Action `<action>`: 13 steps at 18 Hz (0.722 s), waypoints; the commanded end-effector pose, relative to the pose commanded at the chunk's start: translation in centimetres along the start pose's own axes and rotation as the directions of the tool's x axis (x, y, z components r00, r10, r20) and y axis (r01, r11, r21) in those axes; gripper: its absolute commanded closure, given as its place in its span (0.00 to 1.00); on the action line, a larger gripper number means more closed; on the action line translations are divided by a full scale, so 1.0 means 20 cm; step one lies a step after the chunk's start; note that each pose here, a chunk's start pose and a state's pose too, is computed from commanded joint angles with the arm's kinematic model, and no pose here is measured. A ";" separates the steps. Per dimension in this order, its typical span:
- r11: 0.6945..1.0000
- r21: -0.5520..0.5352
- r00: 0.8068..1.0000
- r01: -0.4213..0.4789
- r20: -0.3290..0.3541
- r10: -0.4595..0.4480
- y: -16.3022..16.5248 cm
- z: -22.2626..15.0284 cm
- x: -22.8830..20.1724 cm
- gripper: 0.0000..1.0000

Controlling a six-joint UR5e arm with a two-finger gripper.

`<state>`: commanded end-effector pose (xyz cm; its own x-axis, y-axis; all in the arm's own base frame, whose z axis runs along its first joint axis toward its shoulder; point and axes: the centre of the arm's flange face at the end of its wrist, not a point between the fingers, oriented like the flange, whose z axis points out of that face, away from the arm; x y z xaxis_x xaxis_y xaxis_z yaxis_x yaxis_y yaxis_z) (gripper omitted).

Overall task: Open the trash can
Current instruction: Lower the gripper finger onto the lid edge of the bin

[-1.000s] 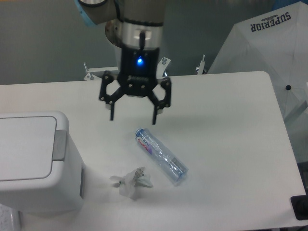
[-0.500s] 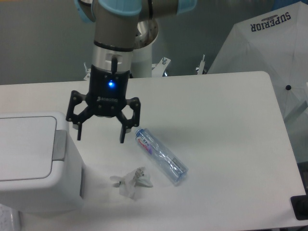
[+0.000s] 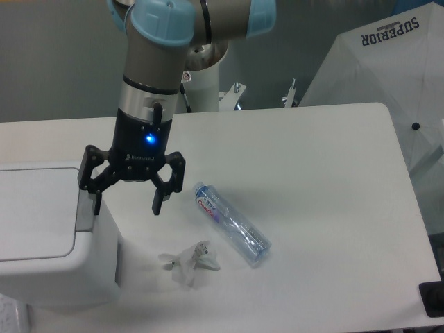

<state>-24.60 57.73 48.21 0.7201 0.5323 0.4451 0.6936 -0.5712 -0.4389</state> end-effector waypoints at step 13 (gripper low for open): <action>1.000 -0.016 1.000 0.002 0.000 -0.002 0.02 0.04 0.00 0.00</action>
<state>-24.35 58.01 47.35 0.7190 0.5332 0.4457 0.6943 -0.5806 -0.4253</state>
